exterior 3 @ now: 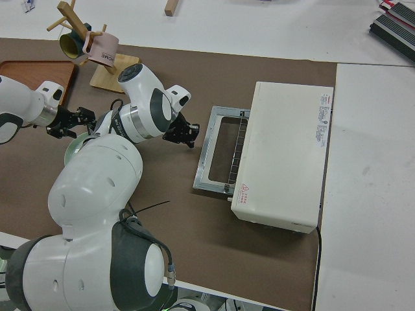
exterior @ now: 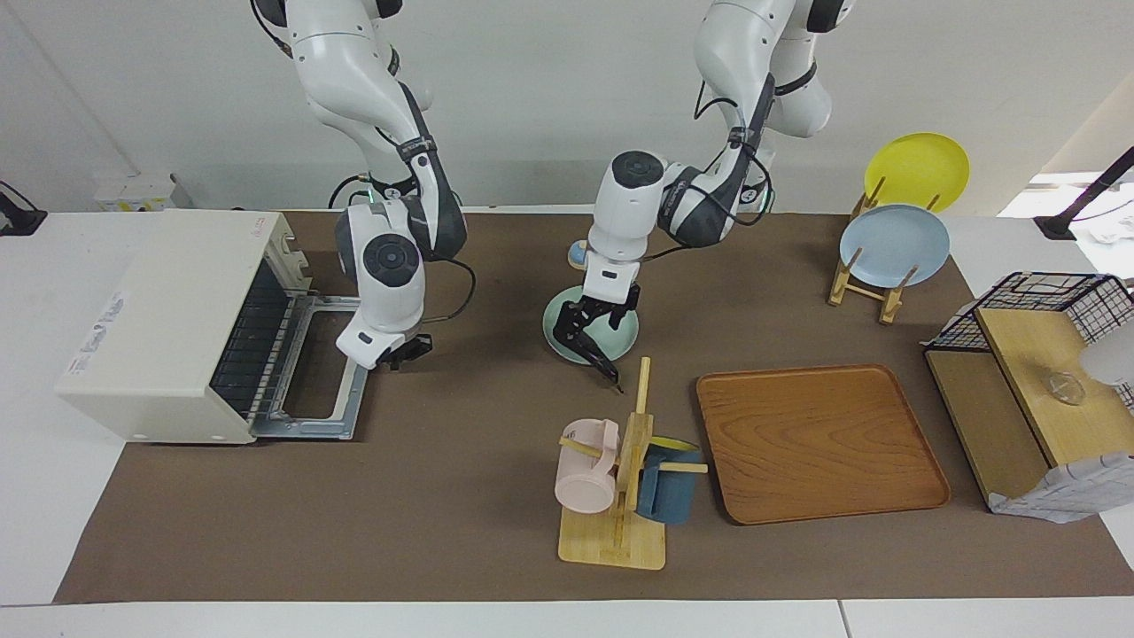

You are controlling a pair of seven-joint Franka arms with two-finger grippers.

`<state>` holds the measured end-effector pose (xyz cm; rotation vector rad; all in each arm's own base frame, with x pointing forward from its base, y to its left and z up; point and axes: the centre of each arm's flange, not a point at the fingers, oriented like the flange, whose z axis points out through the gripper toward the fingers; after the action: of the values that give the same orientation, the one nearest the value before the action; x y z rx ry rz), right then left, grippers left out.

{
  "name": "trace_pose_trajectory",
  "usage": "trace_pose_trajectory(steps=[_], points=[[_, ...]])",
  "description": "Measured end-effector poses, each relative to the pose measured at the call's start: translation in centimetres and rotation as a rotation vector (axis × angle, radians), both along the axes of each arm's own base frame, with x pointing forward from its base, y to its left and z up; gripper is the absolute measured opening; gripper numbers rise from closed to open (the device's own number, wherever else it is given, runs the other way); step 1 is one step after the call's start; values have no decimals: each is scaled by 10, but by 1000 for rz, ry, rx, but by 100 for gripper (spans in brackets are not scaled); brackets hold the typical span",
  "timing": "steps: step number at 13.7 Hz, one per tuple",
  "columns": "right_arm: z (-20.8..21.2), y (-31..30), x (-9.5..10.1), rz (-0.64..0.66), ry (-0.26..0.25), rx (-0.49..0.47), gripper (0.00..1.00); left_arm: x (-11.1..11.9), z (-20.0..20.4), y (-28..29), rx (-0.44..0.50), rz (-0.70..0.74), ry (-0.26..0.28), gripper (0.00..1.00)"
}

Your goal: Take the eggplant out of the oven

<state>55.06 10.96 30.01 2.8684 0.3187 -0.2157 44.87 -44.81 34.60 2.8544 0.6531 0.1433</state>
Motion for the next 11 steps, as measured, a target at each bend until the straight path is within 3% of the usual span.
trace_pose_trajectory(steps=[3,4,5,6,7,9,10,11], points=[[-5,-17,-1,69,5,-57,3,2,-24,-9,-7,0,-7,93],[-5,-17,-2,91,9,-55,3,2,-24,-9,-7,0,-7,86],[-5,-17,-2,115,15,-54,3,3,-24,-9,-8,0,-8,68],[-4,-17,-1,133,21,-52,3,3,-24,-9,-8,0,-8,59],[-2,-16,-1,144,31,-55,3,3,-24,-9,-8,0,-8,59],[19,-14,7,165,70,-74,3,2,-26,-8,-5,0,-6,44],[36,-16,13,191,83,-77,3,2,-26,-8,-4,0,-5,44],[56,-25,19,218,85,-73,4,2,-26,-8,-4,0,-5,38]])
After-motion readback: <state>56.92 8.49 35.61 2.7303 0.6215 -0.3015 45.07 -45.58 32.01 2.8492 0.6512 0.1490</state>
